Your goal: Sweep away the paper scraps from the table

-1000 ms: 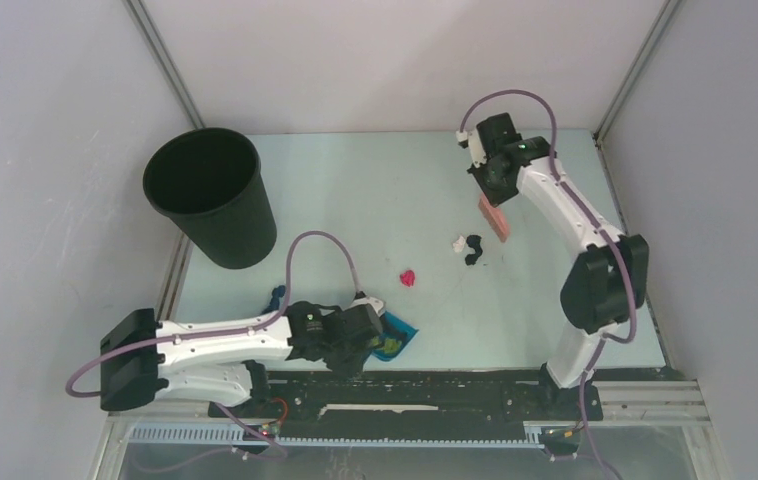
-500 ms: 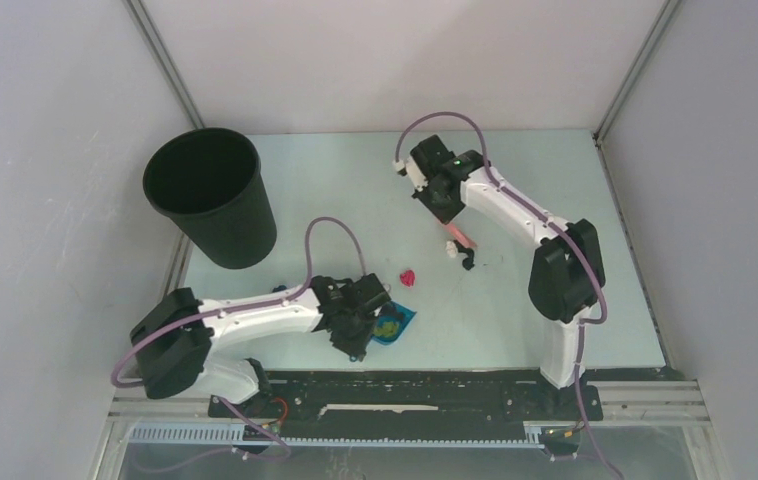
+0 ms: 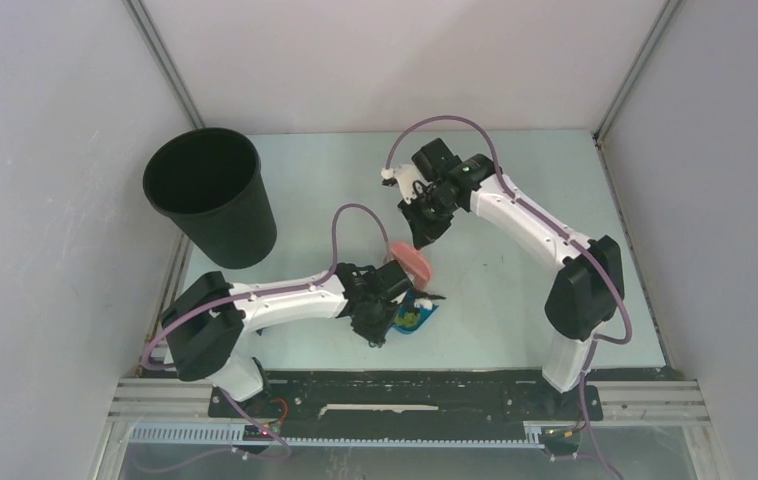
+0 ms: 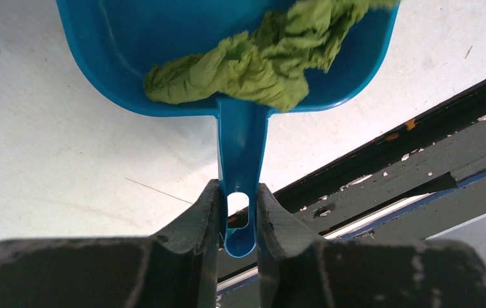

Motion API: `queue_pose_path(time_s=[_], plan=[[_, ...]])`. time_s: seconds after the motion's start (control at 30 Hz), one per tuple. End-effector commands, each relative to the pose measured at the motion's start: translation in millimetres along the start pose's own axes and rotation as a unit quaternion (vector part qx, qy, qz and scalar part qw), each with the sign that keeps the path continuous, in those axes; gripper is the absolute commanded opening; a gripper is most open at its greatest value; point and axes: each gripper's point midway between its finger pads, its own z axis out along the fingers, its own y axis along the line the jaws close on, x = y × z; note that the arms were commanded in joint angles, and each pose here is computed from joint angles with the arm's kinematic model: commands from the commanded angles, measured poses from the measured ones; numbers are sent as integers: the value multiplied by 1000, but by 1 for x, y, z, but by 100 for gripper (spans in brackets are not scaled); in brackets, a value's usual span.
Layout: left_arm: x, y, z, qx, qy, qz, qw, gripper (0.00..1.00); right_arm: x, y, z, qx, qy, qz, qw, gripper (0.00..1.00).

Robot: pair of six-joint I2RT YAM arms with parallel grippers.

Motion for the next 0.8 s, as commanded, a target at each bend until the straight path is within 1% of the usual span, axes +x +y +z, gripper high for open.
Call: queue_pose_path(time_s=[0.0, 0.07, 0.17, 0.2, 0.3, 0.4, 0.57, 0.67, 0.77], plan=[[-22, -7, -7, 12, -41, 17, 999, 0, -1, 27, -27, -47, -26, 8, 999, 0], [-26, -9, -11, 17, -57, 19, 998, 0, -6, 23, -39, -62, -45, 23, 997, 0], [-36, -7, -17, 15, -103, 18, 994, 0, -16, 18, -63, -111, -85, 63, 988, 0], [-38, -8, -20, 20, -115, 17, 993, 0, -18, 12, -71, -111, -96, 74, 986, 0], [-43, -9, -29, 29, -151, 18, 988, 0, -22, -13, -94, -86, -132, 96, 983, 0], [-45, -7, -35, 31, -170, 13, 985, 0, -23, -44, -121, -47, -170, 127, 976, 0], [-43, -8, -48, 38, -190, 6, 981, 0, -8, -94, -164, 5, -232, 192, 954, 0], [-41, -8, -56, 38, -205, 3, 978, 0, 9, -110, -170, 28, -241, 214, 946, 0], [-42, -8, -68, 40, -226, -1, 973, 0, 36, -113, -155, 31, -219, 236, 946, 0]])
